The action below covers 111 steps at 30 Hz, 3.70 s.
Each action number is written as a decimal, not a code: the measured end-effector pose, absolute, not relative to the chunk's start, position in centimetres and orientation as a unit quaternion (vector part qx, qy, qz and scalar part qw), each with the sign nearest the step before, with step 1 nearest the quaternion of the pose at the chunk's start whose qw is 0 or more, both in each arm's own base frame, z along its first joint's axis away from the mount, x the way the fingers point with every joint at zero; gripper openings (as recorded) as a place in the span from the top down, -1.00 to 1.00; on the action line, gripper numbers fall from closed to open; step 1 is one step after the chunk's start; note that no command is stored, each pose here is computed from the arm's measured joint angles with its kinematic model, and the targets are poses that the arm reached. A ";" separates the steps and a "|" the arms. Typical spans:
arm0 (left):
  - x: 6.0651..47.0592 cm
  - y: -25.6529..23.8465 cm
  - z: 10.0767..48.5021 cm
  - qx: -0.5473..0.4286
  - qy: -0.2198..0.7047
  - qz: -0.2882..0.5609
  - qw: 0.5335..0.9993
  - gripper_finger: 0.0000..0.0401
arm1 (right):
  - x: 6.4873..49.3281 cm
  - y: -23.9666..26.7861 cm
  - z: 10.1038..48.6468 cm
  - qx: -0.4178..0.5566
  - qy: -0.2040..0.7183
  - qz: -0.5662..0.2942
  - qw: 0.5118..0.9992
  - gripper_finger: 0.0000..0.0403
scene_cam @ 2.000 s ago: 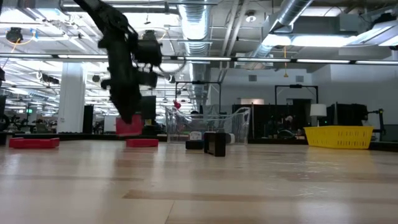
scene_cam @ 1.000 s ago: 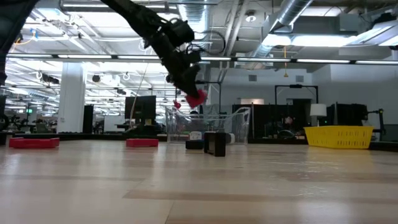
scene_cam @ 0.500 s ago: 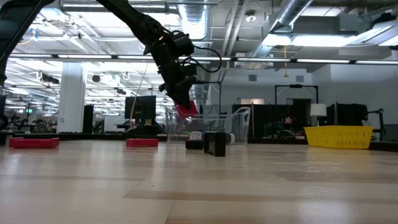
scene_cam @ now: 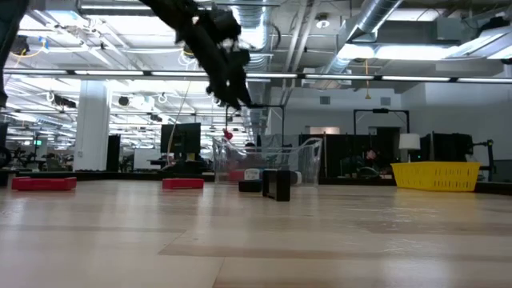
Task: Pick & Place Office items
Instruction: Put the left red digital clock into the yellow bin
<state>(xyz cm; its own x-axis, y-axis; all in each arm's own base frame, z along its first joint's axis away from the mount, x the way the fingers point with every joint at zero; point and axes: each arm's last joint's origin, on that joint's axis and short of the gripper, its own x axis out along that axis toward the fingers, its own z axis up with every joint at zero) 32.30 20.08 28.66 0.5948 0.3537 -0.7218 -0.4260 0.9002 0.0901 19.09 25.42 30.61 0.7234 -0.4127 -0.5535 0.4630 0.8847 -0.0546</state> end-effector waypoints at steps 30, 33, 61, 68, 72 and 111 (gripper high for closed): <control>16.6 0.8 20.3 -0.179 0.679 0.128 0.701 -0.17 | 19.3 25.3 30.7 0.045 0.269 -0.244 0.931 0.15; 16.6 0.9 19.6 -0.166 0.685 0.121 0.700 -0.21 | 19.3 25.3 30.7 0.040 0.270 -0.242 0.931 0.15; 20.0 1.5 13.2 -0.129 0.747 0.129 0.639 -0.31 | 18.3 26.1 30.7 0.030 0.267 -0.223 0.937 0.15; 20.2 2.2 13.2 -0.141 0.735 0.138 0.648 -0.18 | 18.2 26.2 30.7 0.035 0.266 -0.221 0.938 0.15; 20.3 2.3 13.2 -0.140 0.733 0.141 0.650 0.00 | 18.2 26.2 30.7 0.035 0.265 -0.221 0.938 0.15; 29.1 2.1 19.0 -0.178 0.452 -0.085 0.870 0.26 | 18.3 25.8 30.7 0.015 0.262 -0.228 0.938 0.15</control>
<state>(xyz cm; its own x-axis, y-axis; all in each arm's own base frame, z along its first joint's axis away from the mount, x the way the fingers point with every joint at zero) 29.14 2.13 19.05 0.5774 -0.3093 -0.7556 -0.0125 0.9220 -0.3869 18.27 25.80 30.74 0.7585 -0.4206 -0.4979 0.4358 0.8953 -0.0924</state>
